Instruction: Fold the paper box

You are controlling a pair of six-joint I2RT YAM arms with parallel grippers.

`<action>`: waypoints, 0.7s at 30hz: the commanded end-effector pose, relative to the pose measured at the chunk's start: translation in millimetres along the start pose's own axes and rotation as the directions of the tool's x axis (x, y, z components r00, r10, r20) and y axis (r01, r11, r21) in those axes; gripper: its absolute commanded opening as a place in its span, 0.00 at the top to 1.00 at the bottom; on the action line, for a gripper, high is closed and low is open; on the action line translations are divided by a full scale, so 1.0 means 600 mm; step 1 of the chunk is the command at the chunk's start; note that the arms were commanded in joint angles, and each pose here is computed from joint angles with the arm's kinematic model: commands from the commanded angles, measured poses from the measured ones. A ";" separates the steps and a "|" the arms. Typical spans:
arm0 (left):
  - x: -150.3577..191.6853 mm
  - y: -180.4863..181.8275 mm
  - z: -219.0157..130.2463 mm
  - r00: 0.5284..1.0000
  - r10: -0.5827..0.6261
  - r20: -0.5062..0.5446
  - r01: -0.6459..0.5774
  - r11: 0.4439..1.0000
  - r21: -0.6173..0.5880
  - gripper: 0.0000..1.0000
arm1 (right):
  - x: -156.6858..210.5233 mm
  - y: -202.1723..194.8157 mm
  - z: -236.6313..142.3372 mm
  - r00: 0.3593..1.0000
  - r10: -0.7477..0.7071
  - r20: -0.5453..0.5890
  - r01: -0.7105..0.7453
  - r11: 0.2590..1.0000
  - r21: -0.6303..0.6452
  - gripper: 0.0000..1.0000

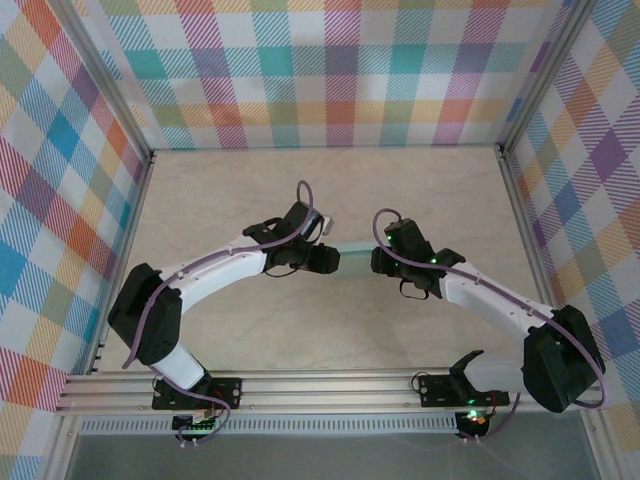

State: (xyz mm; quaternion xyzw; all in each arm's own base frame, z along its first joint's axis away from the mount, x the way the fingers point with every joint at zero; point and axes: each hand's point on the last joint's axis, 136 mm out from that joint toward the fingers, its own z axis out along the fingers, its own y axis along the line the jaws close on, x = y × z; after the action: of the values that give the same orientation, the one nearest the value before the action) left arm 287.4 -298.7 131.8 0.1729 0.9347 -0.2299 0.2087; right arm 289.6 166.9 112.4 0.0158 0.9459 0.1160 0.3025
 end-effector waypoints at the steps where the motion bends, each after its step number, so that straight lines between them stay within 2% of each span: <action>1: 0.008 -0.018 -0.043 0.998 0.061 -0.008 -0.060 0.997 0.051 0.47 | 0.002 -0.003 0.000 1.000 0.021 -0.011 -0.021 1.000 0.013 0.46; 5: -0.010 -0.041 -0.064 0.999 0.012 0.032 -0.017 0.987 0.157 0.36 | -0.003 0.005 -0.005 1.000 0.010 0.007 -0.010 1.000 -0.021 0.46; 7: -0.029 -0.042 -0.066 0.995 -0.083 0.064 0.069 0.979 0.192 0.03 | -0.010 0.024 -0.015 0.999 -0.024 0.038 0.027 0.995 -0.093 0.41; 8: -0.037 -0.039 -0.064 0.989 -0.128 0.070 0.112 0.974 0.198 0.00 | -0.012 0.030 -0.020 0.998 -0.035 0.054 0.041 0.992 -0.117 0.39; 11: -0.059 -0.034 -0.052 0.968 -0.235 0.089 0.212 0.953 0.216 0.00 | -0.030 0.048 -0.039 0.991 -0.049 0.128 0.073 0.979 -0.189 0.31; 16: -0.071 0.005 -0.025 0.934 -0.336 0.116 0.321 0.938 0.134 0.00 | -0.067 0.042 -0.057 0.978 -0.021 0.209 0.060 0.982 -0.181 0.19; 18: -0.074 0.010 -0.014 0.925 -0.362 0.113 0.345 0.927 0.145 0.02 | -0.076 0.037 -0.051 0.982 0.051 0.181 -0.010 0.976 -0.217 0.16; 21: -0.076 0.001 0.002 0.911 -0.401 0.097 0.375 0.903 0.208 0.05 | -0.080 0.031 -0.032 0.981 0.181 0.075 -0.152 0.943 -0.296 0.15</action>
State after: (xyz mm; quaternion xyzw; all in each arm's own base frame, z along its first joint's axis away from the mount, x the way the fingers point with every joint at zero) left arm 319.8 -305.5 157.6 0.0184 0.9166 -0.3390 0.2112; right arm 307.8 166.6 152.9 0.0262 0.9064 0.2119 0.3644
